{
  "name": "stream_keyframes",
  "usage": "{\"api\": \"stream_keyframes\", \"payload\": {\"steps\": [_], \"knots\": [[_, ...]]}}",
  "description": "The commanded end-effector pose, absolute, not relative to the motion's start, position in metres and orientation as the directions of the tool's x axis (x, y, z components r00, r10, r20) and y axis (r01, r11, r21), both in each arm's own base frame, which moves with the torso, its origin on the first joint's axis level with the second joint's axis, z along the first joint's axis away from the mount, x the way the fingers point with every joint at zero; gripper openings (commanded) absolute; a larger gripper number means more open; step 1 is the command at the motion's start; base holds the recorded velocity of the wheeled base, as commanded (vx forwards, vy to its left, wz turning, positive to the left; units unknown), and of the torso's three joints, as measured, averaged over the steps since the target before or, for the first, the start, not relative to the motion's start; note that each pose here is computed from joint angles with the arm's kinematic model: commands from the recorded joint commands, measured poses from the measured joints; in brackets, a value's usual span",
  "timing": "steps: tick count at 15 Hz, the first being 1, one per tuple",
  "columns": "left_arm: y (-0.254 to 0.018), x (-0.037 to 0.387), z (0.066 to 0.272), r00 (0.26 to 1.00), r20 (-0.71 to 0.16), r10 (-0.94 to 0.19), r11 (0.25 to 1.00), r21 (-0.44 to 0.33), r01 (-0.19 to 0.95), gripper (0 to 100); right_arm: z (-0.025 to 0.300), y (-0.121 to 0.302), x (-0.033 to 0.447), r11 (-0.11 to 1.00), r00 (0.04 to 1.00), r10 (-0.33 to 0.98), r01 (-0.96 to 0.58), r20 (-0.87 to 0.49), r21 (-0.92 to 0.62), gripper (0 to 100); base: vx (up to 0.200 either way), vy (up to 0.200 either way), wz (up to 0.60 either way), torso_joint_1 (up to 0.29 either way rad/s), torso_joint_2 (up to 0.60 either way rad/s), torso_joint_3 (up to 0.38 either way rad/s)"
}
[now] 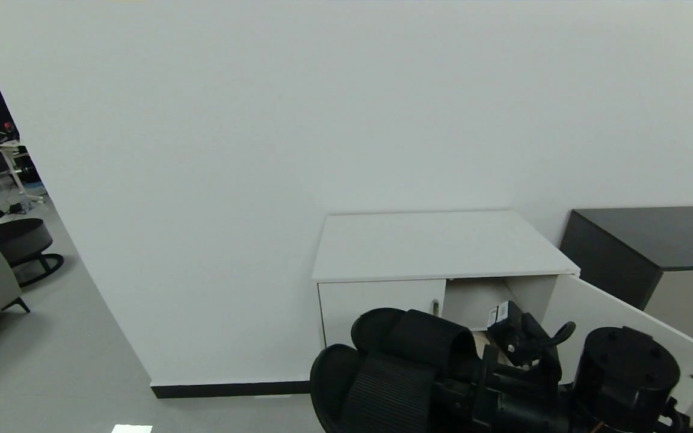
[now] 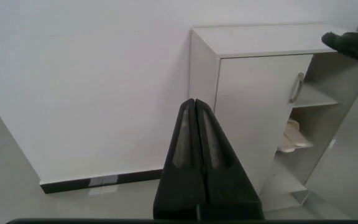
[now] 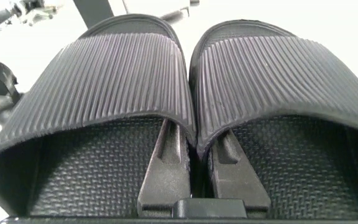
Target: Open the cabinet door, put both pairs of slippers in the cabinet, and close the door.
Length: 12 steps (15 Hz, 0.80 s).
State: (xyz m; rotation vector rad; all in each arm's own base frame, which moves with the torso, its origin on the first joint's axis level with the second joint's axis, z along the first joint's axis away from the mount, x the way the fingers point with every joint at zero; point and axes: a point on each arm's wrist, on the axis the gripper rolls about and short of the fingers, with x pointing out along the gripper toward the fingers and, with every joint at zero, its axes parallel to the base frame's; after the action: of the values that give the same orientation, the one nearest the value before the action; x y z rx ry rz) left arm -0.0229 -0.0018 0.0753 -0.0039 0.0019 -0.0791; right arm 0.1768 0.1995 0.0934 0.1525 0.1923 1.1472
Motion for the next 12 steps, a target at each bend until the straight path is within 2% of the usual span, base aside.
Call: {"api": "stream_keyframes", "payload": {"steps": [1, 12], "knots": [[-0.0018, -0.0228, 0.0754, 0.997, -0.003, -0.08, 0.997, -0.005, 0.08, 0, 0.0838, 0.1998, 0.1763, 0.405, 0.389, 0.914, -0.885, -0.112, 0.231, 0, 0.0, -0.2, 0.0, 0.007, 0.01, 0.002], [-0.0018, -0.0228, 0.0754, 0.997, -0.003, -0.08, 0.997, -0.005, 0.08, 0, 0.0797, 0.1908, 0.1671, 0.385, 0.36, 0.921, -0.901, -0.148, 0.199, 0, 0.0, -0.2, 0.0, 0.0, 0.0, 0.003]]}}
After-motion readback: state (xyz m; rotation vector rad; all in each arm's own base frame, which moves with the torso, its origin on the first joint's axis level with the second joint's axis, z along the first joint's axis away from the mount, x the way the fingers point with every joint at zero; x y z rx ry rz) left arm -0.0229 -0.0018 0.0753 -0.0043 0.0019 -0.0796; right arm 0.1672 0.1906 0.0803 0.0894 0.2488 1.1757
